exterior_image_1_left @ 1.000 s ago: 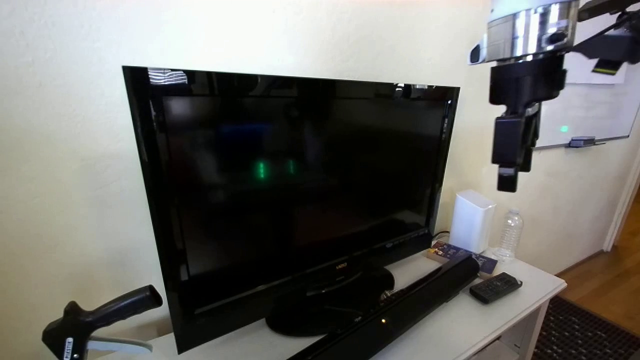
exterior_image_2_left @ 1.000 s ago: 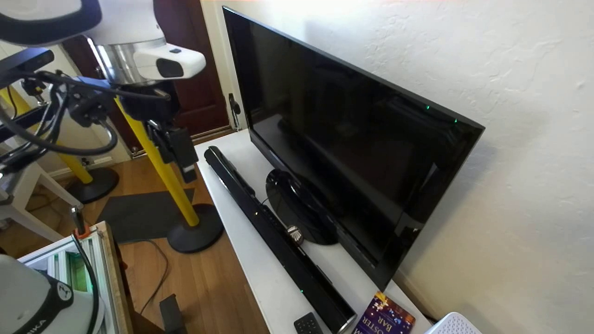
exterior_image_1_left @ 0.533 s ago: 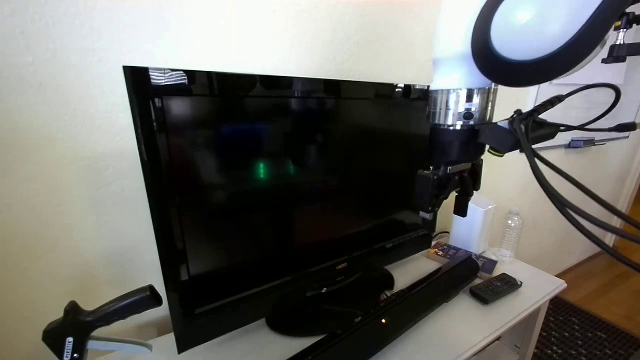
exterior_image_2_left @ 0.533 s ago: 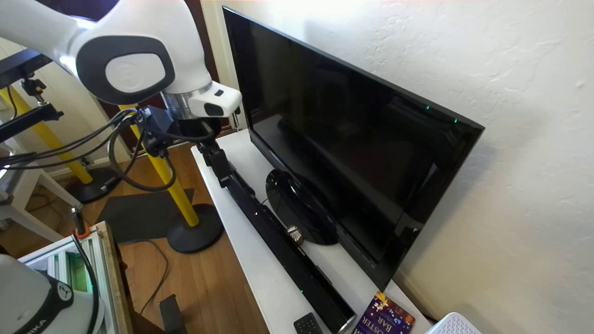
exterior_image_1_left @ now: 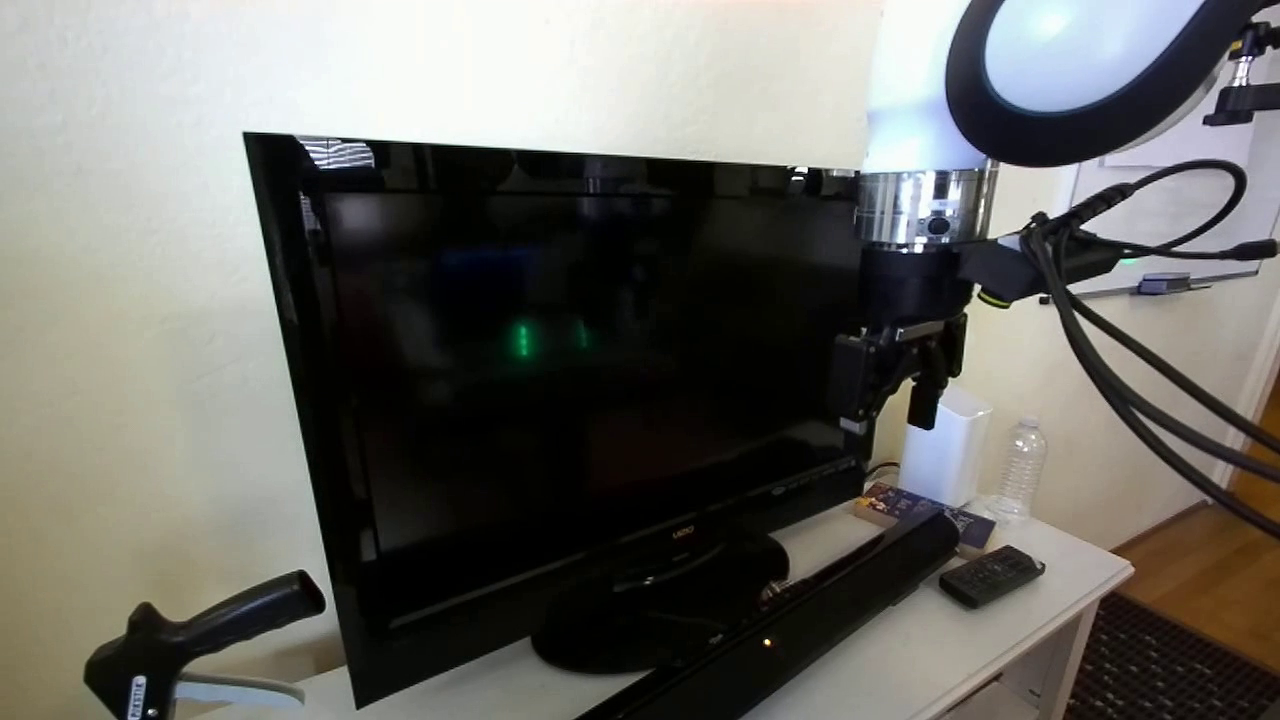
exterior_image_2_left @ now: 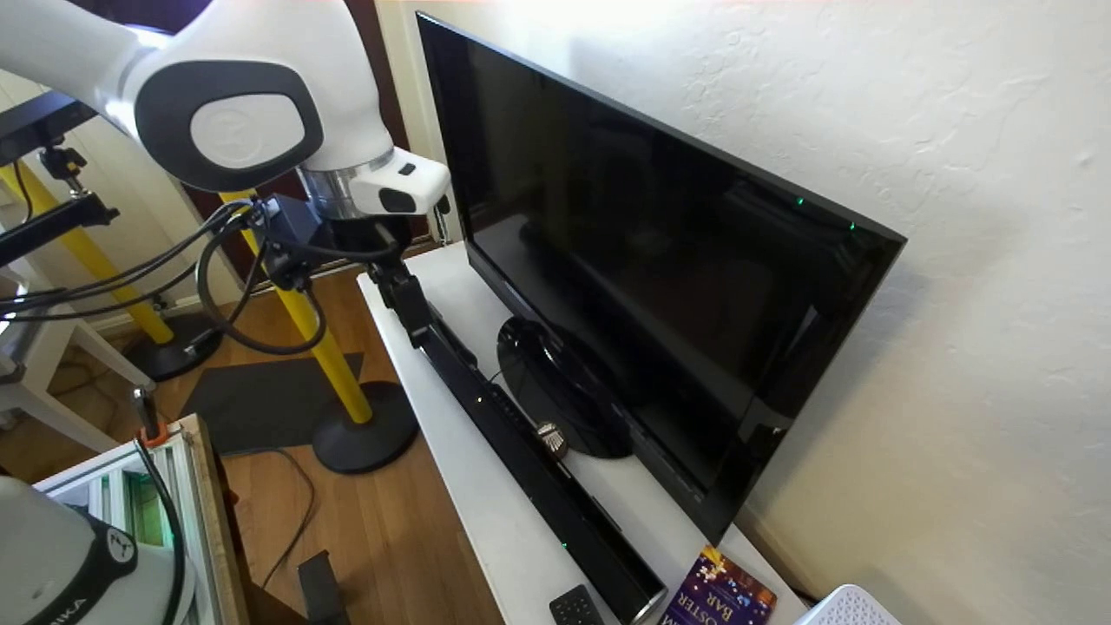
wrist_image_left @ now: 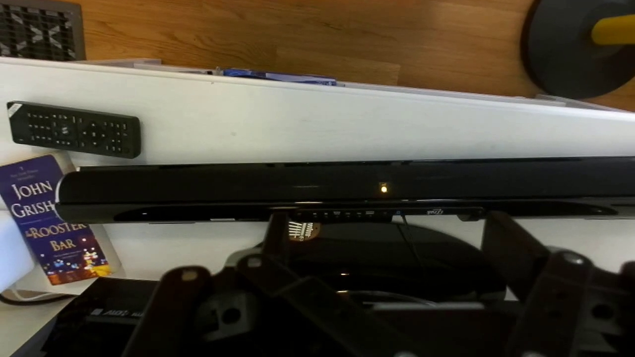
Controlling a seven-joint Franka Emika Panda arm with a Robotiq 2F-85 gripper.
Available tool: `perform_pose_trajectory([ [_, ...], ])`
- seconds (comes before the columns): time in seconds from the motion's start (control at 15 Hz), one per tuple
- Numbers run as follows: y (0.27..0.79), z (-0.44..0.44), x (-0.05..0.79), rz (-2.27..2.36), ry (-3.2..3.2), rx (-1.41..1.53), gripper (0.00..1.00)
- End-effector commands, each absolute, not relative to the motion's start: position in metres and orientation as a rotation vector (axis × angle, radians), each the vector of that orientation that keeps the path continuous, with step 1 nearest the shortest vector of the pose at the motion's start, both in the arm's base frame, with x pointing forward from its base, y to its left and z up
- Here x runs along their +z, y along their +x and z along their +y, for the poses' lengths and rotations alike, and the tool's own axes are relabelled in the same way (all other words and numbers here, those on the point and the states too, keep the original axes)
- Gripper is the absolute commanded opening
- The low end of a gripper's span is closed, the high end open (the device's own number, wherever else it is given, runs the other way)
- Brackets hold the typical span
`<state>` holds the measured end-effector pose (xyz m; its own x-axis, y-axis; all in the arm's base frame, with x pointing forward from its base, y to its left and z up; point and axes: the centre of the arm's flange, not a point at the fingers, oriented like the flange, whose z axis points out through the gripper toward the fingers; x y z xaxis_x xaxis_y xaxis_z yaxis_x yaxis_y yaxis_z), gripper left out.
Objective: Press a button on the speaker
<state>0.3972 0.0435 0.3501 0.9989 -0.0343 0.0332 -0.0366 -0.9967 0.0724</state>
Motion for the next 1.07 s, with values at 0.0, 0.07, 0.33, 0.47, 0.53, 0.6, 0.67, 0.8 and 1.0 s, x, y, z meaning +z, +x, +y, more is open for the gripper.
perform_pose_trajectory([
  [0.0,0.422,0.070,0.326,0.005,3.092,0.027,1.00],
  [0.07,0.431,0.079,0.317,0.026,3.093,0.023,1.00],
  [0.33,0.469,0.108,0.276,0.105,3.085,-0.026,0.72],
  [0.47,0.488,0.109,0.254,0.112,3.075,-0.082,0.60],
  [0.53,0.496,0.109,0.245,0.122,3.067,-0.115,0.54],
  [0.6,0.503,0.107,0.233,0.120,3.054,-0.137,0.45],
  [0.67,0.509,0.104,0.224,0.116,3.055,-0.155,0.39],
  [0.8,0.519,0.097,0.207,0.108,3.046,-0.173,0.25],
  [1.0,0.526,0.086,0.186,0.082,3.048,-0.204,0.05],
])
